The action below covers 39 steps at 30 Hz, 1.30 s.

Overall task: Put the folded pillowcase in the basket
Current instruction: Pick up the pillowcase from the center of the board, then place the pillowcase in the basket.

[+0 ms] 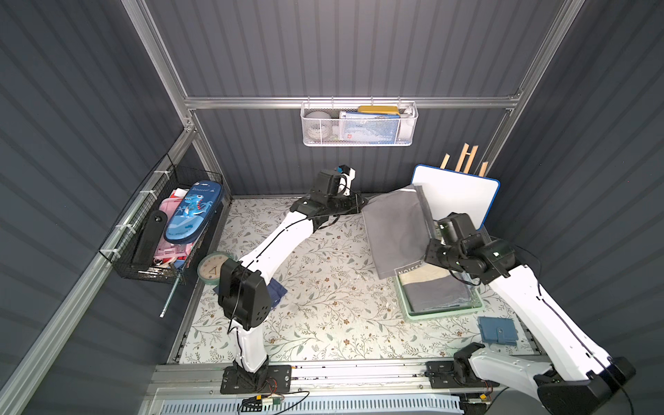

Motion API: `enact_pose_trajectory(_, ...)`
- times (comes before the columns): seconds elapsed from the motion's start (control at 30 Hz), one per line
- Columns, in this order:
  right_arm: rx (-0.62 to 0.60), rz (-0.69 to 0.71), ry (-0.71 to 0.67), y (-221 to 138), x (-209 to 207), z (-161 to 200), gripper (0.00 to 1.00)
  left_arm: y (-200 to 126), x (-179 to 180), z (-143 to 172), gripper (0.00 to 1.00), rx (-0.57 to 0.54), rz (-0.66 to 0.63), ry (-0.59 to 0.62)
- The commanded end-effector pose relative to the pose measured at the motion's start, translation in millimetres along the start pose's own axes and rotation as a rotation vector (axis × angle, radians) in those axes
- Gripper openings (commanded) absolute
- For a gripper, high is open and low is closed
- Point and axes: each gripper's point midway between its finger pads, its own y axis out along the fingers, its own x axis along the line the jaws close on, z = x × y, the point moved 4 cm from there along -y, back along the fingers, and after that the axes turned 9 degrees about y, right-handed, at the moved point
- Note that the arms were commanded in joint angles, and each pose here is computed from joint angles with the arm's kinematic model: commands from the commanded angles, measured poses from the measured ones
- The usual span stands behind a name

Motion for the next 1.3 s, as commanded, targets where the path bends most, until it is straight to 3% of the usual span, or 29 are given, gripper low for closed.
enact_pose_trajectory(0.0,0.043,0.144,-0.01,3.6,-40.0,10.6,0.0,31.4,-20.3,16.2,0.0,0.049,0.063,-0.027)
enact_pose_trajectory(0.4,0.078,0.288,0.103,23.0,-93.6,20.0,0.0,112.8,-45.3,87.5,0.0,0.2,0.183,-0.041)
enact_pose_trajectory(1.13,0.116,0.367,0.159,55.8,-124.0,27.7,0.01,164.4,-15.0,137.3,0.0,0.307,0.178,-0.06)
enact_pose_trajectory(1.2,0.127,0.386,0.158,57.8,-125.7,28.7,0.06,164.7,-13.5,138.1,0.0,0.307,0.168,-0.06)
enact_pose_trajectory(1.23,0.129,0.397,0.156,58.7,-126.8,28.3,0.14,164.3,-13.8,137.3,0.01,0.305,0.168,-0.059)
enact_pose_trajectory(1.27,0.128,0.406,0.155,58.6,-127.7,27.8,0.23,164.0,-13.2,136.6,0.1,0.305,0.165,-0.058)
